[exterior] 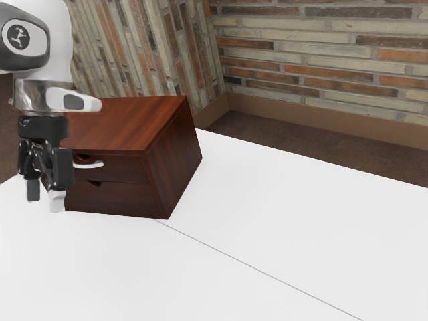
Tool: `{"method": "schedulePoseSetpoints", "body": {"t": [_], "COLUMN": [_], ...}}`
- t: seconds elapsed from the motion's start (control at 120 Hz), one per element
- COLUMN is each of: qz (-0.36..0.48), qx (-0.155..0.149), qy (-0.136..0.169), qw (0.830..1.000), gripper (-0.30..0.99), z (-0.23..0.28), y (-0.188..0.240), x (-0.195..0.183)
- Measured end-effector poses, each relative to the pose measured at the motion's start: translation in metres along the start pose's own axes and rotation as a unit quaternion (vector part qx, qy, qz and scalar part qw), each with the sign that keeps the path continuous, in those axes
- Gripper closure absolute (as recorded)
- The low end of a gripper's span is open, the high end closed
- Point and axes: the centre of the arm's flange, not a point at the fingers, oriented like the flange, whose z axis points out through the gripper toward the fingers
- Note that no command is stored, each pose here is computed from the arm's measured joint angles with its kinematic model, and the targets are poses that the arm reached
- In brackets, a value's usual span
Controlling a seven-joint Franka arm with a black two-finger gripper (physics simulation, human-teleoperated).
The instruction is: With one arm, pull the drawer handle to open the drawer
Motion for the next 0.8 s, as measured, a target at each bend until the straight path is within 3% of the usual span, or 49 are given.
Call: {"method": "schedulePoseSetpoints", "body": {"t": [0.1,0.208,0.342,0.45,0.55,0.8], "qz": [0.063,0.131,0.173,0.253,0.325,0.426], "qx": [0.036,0.082,0.125,0.192,0.234,0.303], "qy": [0.079,0.125,0.172,0.212,0.242,0.258], "qw": [0.994,0.980,0.962,0.924,0.884,0.813], "gripper": [0.00,0.00,0.00,0.00,0.02,0.28], "z": [-0.014,-0.030,0.009,0.008,0.002,0.017], "y": [0.004,0.017,-0.048,-0.072,-0.082,-0.117], "x": [0.020,0.026,-0.015,-0.020,-0.005,0.011]}}
